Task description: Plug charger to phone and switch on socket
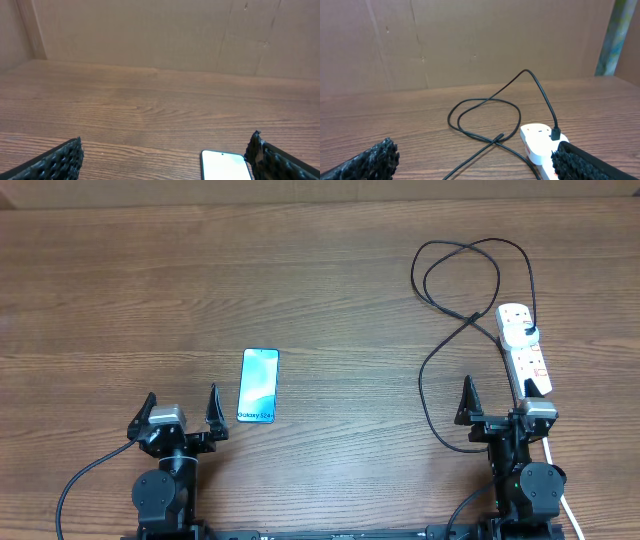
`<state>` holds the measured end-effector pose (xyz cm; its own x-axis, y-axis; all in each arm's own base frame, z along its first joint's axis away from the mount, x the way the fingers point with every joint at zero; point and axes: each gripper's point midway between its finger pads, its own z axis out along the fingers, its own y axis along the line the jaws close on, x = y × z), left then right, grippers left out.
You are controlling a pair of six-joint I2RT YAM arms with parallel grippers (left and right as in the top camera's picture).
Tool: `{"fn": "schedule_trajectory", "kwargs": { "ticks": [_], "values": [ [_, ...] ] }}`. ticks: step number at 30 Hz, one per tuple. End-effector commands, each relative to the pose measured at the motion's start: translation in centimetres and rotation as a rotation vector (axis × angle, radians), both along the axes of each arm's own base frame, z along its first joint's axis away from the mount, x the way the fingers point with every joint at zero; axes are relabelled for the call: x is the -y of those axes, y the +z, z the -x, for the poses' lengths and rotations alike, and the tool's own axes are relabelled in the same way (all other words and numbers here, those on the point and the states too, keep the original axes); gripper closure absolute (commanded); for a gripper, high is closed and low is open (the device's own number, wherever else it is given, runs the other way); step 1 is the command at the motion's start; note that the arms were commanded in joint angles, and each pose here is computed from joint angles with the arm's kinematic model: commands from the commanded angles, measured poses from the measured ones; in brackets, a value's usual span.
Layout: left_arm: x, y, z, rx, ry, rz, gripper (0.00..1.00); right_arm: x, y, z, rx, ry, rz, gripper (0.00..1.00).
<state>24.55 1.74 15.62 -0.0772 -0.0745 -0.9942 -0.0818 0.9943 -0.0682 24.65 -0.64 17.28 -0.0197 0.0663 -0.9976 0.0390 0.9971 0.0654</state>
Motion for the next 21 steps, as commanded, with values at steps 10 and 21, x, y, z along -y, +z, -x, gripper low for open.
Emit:
{"fn": "schedule_trajectory", "kwargs": {
  "ticks": [10,21],
  "values": [
    [0.3,0.1,0.0,0.009,-0.016,-0.022,0.00,0.0,-0.2,0.0,0.004,-0.001,0.005,0.00],
    [4.0,2.3,0.4,0.051,-0.226,0.038,0.01,0.0,-0.2,0.0,0.004,-0.001,0.005,0.00]
  ]
}}
